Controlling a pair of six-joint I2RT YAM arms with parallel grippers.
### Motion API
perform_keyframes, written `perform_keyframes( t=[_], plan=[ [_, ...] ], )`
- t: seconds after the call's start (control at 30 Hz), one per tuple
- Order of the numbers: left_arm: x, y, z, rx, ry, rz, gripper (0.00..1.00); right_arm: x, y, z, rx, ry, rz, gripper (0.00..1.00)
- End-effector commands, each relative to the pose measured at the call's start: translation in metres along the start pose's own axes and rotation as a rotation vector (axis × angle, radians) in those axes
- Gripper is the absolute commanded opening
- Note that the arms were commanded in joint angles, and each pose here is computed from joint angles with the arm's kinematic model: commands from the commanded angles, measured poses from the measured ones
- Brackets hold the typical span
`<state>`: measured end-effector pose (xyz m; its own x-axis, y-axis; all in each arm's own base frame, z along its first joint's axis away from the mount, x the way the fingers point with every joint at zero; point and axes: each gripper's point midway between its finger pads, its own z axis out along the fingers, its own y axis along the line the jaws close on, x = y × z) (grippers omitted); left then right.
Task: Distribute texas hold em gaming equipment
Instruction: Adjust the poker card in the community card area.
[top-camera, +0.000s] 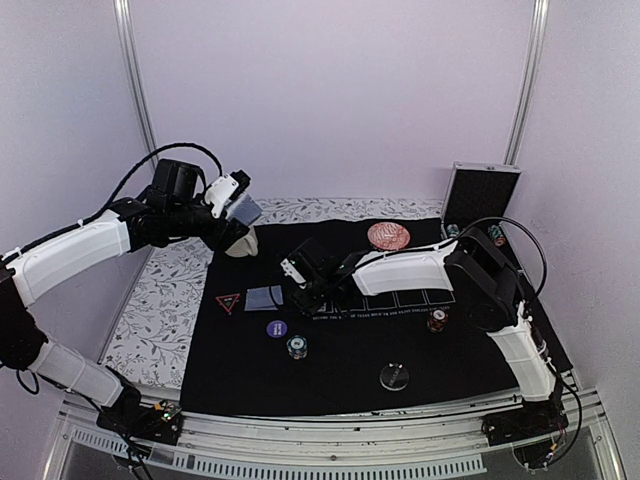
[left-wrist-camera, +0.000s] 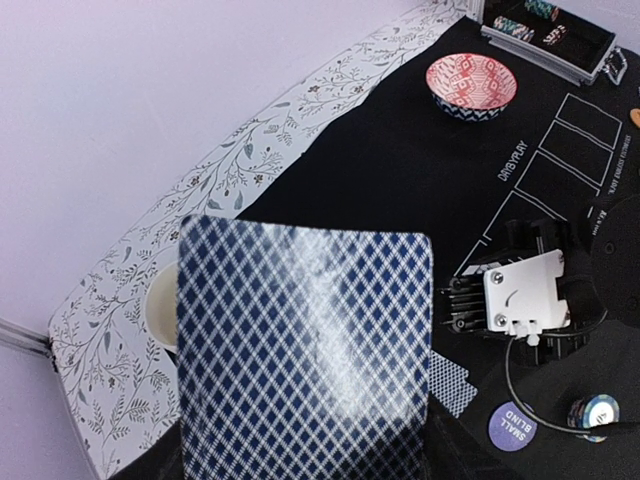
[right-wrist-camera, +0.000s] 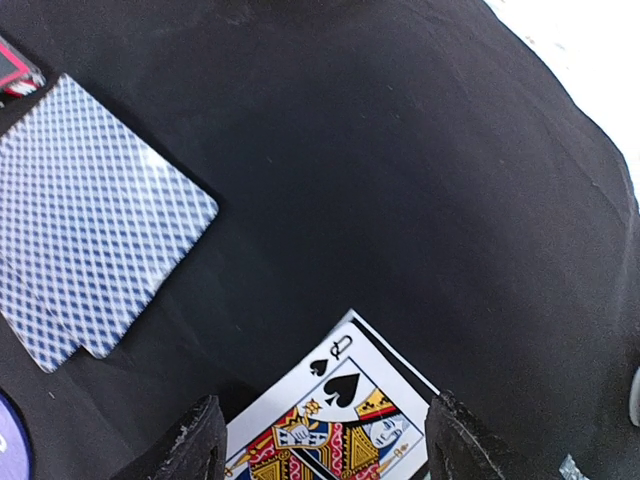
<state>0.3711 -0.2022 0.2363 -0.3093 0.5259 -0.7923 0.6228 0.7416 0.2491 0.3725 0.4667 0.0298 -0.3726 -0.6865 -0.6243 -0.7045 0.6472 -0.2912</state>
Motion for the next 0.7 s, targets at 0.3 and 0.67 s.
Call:
perform_keyframes(
  t=[0.3,0.67],
  plan=[
    [-0.017,0.009,-0.011,-0.020,-0.056,0.001,0.60,0.005,-0.011,-0.021,0.005,0.042,-0.046,0.70],
    [-0.016,0.008,-0.010,-0.015,-0.055,0.000,0.60,-0.056,-0.025,-0.068,-0.172,-0.112,0.211,0.75]
  ],
)
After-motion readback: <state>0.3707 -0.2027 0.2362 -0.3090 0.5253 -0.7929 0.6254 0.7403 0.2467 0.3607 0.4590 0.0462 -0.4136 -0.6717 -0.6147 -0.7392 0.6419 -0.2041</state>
